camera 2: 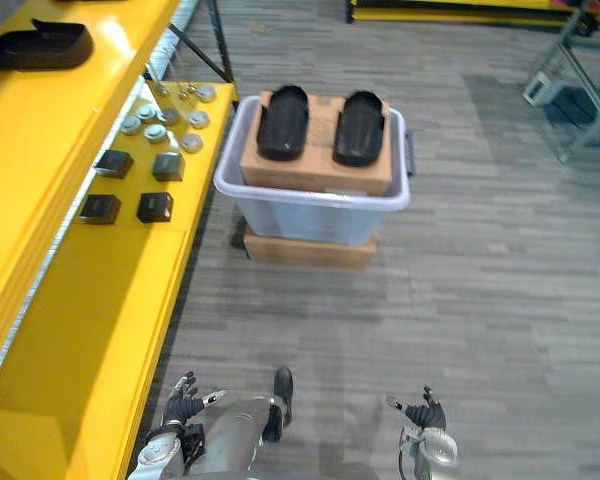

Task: Walk over and take plastic housings, then place them on the shelf

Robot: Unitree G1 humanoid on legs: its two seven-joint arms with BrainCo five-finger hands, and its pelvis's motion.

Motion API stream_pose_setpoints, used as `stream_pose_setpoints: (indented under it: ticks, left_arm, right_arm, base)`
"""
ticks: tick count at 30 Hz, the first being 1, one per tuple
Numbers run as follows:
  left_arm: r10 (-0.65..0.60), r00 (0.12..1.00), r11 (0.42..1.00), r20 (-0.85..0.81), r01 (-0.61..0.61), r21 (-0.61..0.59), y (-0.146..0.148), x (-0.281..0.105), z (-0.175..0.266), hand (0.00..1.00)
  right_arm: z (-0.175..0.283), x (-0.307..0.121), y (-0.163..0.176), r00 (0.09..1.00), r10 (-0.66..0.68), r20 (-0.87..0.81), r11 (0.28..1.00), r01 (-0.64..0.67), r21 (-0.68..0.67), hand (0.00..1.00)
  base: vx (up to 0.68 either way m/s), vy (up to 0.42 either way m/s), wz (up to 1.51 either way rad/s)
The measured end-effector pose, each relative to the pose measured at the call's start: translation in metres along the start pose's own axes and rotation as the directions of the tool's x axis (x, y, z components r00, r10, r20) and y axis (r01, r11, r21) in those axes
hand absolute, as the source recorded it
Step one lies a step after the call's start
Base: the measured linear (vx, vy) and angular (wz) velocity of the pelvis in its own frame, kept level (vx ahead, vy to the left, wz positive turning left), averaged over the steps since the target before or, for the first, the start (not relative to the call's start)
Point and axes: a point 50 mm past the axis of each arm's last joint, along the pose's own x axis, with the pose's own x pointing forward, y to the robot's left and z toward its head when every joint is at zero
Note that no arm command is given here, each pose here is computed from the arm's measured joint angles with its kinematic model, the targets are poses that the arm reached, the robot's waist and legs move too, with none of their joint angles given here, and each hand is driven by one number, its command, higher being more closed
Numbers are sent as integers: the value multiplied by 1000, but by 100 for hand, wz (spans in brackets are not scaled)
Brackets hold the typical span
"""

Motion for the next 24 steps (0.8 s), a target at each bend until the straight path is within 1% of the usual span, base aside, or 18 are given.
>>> stream_pose_setpoints:
  ticks: [4, 8, 11, 13, 16, 18, 22, 24]
  left_arm:
    - [16, 1000, 1000, -4, -16, 16, 8, -1, -3, 0]
    - [12, 1000, 1000, 15, -12, 16, 7, 2, 5, 0]
    - [26, 1000, 999, -7, -25, 30, 14, -1, -3, 0]
    - [24, 999, 1000, -22, -24, 15, 11, -4, -9, 0]
    - [21, 999, 999, -44, -22, -34, 1, -7, -15, 0]
    - [6, 999, 999, -49, -9, -46, -5, -8, -16, 0]
    - [-14, 999, 998, -48, 12, -55, -10, -8, -16, 0]
    - [-25, 998, 998, -49, 22, -54, -12, -8, -15, 0]
  right_arm:
    - [3, 0, 11, 998, 55, 16, 998, -55, -22, 0]
    - [7, 1, 15, 997, 67, 26, 998, -67, -21, 0]
    - [-13, -7, 12, 998, 58, -32, 998, -58, -19, 0]
    - [-16, -7, 10, 998, 51, -41, 999, -51, -13, 0]
    - [-5, -6, 12, 998, 58, 13, 998, -58, -3, 0]
    - [-4, -6, 12, 998, 55, 15, 998, -55, 3, 0]
    - [8, -2, 7, 998, 23, 52, 999, -25, 44, 0]
    - [5, -3, -2, 999, -5, 45, 999, 3, 50, 0]
  base:
    - [531, 93, 17]
    - [495, -62, 17]
    - [580, -242, 63]
    - [502, -252, 36]
    - [461, -232, -7]
    - [405, -141, -13]
    - [284, 18, -32]
    - [152, 160, -34]
